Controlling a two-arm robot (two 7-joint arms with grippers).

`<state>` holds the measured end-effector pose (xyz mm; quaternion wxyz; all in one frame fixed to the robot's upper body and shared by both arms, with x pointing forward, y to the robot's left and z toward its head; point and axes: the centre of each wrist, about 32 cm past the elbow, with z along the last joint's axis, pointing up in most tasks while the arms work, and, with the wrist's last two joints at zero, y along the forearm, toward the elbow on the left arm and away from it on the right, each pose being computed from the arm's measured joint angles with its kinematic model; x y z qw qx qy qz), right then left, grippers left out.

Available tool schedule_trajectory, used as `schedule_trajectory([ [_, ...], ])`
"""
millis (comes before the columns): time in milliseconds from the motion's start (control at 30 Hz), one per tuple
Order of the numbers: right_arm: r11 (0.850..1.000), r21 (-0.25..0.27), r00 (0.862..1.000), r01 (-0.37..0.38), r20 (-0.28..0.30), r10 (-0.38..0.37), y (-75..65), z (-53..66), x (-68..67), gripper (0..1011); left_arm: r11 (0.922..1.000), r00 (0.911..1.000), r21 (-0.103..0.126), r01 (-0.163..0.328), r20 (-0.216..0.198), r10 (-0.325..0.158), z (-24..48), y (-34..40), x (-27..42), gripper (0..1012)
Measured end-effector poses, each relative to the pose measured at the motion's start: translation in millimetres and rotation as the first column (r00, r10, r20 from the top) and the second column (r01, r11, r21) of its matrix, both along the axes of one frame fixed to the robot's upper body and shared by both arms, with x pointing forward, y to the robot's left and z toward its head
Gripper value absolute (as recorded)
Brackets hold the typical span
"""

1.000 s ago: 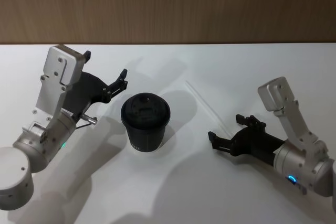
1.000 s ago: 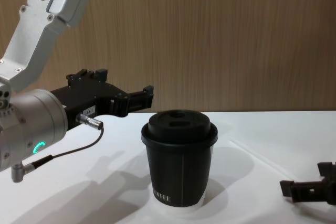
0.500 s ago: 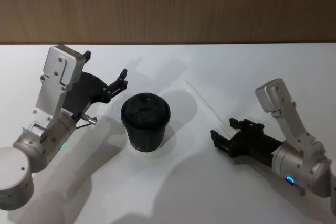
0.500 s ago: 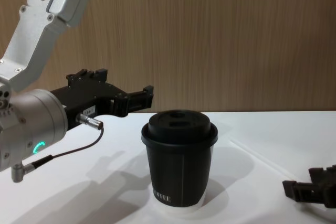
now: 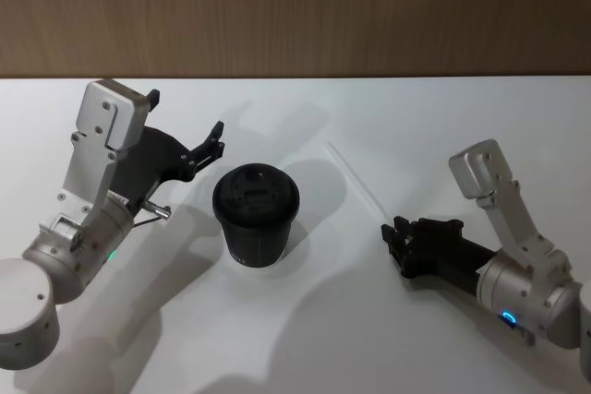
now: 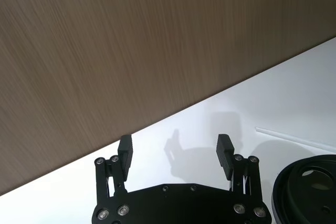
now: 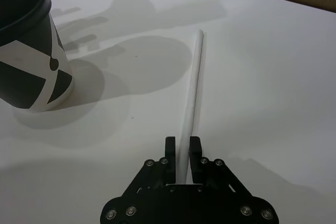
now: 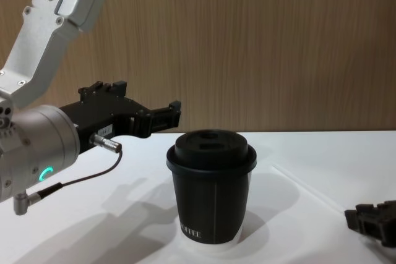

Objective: Pick up the straw with one hand, pass it to the other hand, and insert it into the cup.

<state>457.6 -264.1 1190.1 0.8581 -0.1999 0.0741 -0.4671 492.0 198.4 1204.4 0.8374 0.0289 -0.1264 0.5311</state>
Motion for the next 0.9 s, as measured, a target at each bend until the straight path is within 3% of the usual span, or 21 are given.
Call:
schedule_trajectory([
  [200, 1.0, 0.005, 1.0, 0.003, -0.003, -0.003, -0.2, -0.3, -0.6, 63, 1.0, 1.0, 0.0, 0.0, 0.0, 0.0, 0.0, 0.0, 0.0, 1003],
  [633, 1.0, 0.017, 1.0, 0.024, 0.009, -0.025, -1.7, 0.2, -1.6, 0, 1.0, 1.0, 0.0, 0.0, 0.0, 0.0, 0.0, 0.0, 0.0, 1003],
  [900, 0.996, 0.072, 0.995, 0.054, 0.078, -0.06, -3.6, 7.3, -1.3, 0, 1.0, 1.0, 0.0, 0.0, 0.0, 0.0, 0.0, 0.0, 0.0, 1002],
])
